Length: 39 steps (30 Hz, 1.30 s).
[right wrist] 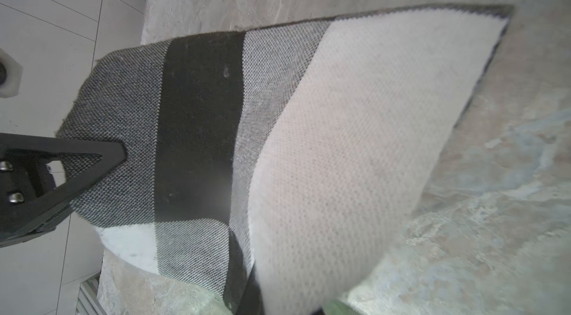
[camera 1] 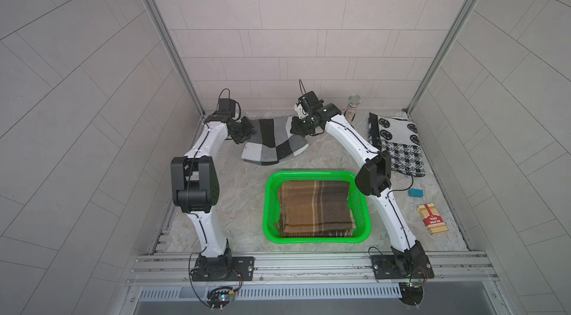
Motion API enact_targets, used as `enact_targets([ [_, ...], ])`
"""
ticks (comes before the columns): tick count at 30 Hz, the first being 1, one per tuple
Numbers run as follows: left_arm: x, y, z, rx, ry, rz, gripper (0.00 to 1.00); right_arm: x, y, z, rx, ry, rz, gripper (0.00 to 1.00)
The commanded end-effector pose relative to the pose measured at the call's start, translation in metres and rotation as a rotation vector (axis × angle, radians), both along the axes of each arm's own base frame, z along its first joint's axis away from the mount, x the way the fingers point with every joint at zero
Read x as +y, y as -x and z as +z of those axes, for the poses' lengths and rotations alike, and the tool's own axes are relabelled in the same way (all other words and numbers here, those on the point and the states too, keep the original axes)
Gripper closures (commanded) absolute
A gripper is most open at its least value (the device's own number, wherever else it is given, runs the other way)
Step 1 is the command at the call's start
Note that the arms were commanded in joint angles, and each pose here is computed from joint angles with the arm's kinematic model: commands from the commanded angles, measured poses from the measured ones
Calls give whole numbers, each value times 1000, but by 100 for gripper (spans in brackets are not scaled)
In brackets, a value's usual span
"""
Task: Put the folded scarf in the basket
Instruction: Place the scarf in the basket.
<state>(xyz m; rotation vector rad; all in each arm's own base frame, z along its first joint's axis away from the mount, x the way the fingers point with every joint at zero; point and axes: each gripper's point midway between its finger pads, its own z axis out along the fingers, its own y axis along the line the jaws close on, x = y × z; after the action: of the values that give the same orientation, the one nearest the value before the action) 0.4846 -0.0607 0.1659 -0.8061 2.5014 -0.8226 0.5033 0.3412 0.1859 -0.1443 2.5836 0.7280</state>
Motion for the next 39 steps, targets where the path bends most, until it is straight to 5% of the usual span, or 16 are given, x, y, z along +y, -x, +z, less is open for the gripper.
enact_targets([
  [1, -3, 12, 47, -41, 0, 5, 100, -15, 16, 50, -63, 18, -15, 100],
  [12, -46, 77, 90, -48, 20, -98, 100, -60, 89, 100, -63, 87, 9, 100],
  [24, -102, 186, 105, -45, 5, -242, 100, -128, 211, 86, 9, 130, 9, 100],
  [33, -115, 251, 70, 0, 28, -262, 100, -165, 288, 50, 70, 174, 2, 100],
  [39, -121, 266, 35, 45, 20, -269, 100, -175, 312, 15, 121, 194, -6, 100],
])
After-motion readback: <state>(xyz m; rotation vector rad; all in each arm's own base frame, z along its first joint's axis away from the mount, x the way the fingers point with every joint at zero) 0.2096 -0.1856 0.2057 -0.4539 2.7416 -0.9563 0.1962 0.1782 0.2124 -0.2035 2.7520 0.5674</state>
